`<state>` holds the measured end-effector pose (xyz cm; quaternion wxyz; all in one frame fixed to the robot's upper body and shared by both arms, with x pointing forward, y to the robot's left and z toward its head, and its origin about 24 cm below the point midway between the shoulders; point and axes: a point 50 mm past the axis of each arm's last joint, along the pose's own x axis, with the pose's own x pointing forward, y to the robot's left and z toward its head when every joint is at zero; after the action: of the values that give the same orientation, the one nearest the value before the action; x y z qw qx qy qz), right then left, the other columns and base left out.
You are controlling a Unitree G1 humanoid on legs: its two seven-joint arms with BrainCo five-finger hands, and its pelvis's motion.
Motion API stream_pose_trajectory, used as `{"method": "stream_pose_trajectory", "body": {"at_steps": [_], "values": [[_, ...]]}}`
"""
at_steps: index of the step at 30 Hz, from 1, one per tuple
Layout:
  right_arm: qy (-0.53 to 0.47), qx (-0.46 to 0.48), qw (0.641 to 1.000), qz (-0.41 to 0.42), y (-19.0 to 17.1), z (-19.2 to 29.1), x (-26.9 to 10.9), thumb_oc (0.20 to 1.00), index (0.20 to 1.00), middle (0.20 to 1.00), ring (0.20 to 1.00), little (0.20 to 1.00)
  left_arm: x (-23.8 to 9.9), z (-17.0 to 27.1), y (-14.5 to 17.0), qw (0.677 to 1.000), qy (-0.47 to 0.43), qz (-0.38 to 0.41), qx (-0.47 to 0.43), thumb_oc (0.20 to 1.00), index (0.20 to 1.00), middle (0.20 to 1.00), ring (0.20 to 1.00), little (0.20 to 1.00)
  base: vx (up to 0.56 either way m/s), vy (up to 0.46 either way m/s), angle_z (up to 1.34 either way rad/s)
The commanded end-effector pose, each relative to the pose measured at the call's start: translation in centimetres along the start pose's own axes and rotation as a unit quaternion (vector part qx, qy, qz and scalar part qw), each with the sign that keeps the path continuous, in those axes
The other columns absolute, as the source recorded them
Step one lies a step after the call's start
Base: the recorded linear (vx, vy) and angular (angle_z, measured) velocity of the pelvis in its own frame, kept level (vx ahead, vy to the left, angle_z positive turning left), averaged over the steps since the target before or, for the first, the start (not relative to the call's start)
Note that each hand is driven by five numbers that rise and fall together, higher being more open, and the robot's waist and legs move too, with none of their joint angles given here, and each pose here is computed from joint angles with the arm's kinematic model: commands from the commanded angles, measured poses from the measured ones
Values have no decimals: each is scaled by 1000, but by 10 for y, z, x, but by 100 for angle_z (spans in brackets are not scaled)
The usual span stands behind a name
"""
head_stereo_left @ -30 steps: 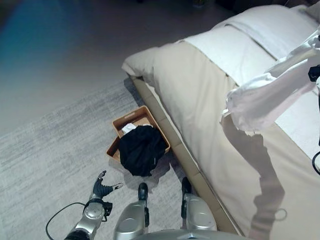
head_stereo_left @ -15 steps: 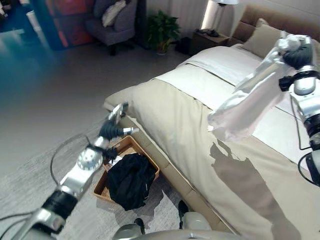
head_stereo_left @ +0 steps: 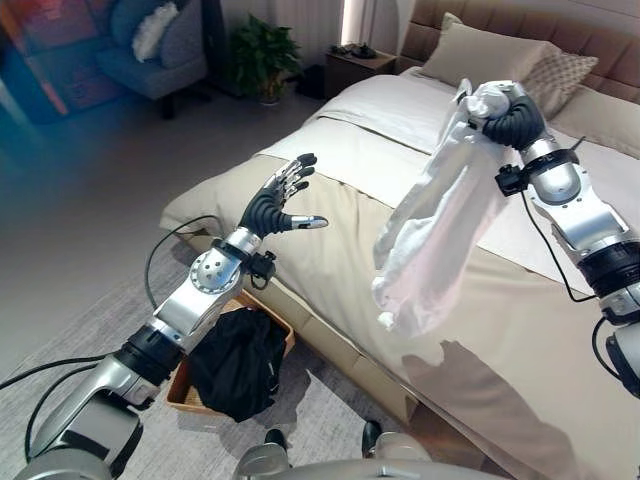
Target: Pick up clothes into the bucket
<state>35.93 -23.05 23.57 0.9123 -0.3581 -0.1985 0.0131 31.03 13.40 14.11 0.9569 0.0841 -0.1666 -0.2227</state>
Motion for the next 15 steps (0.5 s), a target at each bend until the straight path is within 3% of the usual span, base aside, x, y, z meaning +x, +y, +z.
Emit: {"method": "stream_pose_trajectory", "body": {"at_steps": [1, 12, 15], "values": [[-53, 18, 998, 0, -13, 22, 4, 200, 200, 200, 200, 200, 13, 6, 1, 1000, -19, 0, 10, 1000, 1000, 1000, 1000, 1000, -63, -158, -13], [-166, 73, 981, 74, 14, 74, -6, 200, 200, 200, 200, 200, 43, -1, -22, 999, 12, -38, 22, 1000, 1000, 1000, 1000, 1000, -29, -80, 13], [-209, 98, 967, 104, 27, 94, -11, 200, 200, 200, 200, 200, 49, -4, -40, 997, 23, -68, -16, 1000, 1000, 1000, 1000, 1000, -5, -35, 15]]}}
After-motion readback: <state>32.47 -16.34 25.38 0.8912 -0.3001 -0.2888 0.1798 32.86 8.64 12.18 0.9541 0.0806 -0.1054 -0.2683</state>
